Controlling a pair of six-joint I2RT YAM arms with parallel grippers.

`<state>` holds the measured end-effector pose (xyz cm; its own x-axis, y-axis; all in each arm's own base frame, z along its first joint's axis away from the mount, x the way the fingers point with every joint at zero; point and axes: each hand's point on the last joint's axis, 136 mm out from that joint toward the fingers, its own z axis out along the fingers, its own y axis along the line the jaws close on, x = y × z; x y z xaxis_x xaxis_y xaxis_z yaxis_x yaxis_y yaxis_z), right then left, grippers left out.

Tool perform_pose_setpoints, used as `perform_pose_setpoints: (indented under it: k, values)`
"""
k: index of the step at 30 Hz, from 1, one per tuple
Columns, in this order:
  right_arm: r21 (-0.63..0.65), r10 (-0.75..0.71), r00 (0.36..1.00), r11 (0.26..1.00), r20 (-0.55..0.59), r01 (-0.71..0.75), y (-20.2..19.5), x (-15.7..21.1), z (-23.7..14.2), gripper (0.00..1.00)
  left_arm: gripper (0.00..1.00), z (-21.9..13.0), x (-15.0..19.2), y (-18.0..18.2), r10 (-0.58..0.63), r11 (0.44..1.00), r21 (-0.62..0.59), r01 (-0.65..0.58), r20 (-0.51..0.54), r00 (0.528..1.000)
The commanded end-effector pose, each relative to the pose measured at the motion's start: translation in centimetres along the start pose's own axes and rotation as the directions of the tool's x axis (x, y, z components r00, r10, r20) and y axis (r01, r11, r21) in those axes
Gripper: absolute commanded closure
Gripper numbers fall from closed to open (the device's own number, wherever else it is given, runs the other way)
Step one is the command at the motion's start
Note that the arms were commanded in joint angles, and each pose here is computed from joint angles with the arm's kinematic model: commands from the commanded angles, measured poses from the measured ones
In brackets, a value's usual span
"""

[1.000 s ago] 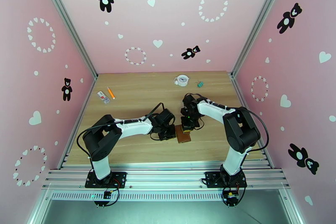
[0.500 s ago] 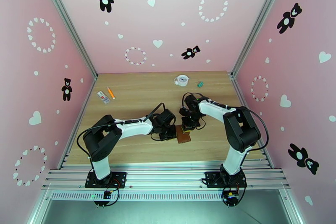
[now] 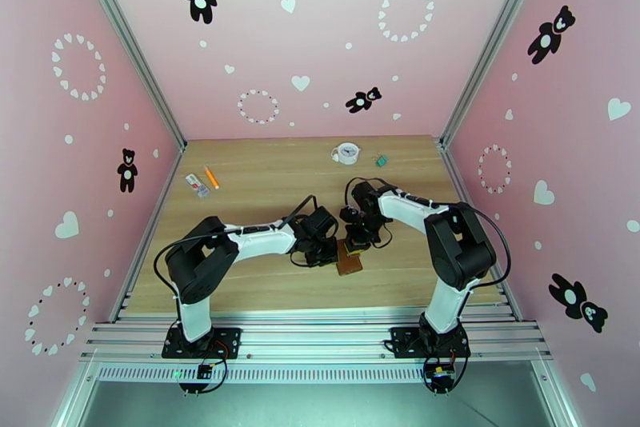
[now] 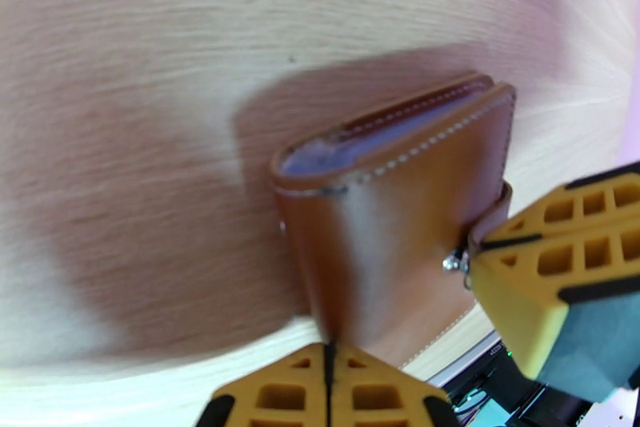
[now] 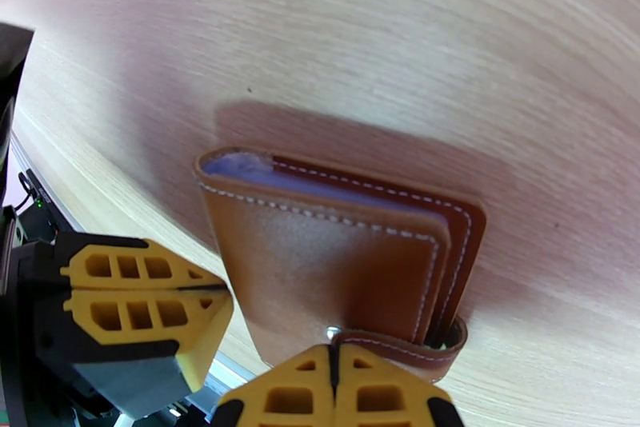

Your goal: Put the credit cards into the card holder

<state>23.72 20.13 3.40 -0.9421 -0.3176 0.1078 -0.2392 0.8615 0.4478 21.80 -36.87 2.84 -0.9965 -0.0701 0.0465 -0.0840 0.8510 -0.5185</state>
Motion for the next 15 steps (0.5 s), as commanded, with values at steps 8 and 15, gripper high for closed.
perform_pose_setpoints:
  k: [8,15]
  values:
    - [-0.024,0.063,0.997,0.998,-0.034,-0.064,-0.4,2.2,0.8,1.0,0.95,0.7,-0.3,-0.3,0.023,0.999,-0.041,-0.023,-0.012,1.0]
    - [-0.03,0.08,0.997,0.996,0.019,-0.08,-0.4,1.2,-0.1,1.0,0.95,0.9,-0.2,0.0,0.017,0.999,-0.047,-0.017,-0.016,1.0]
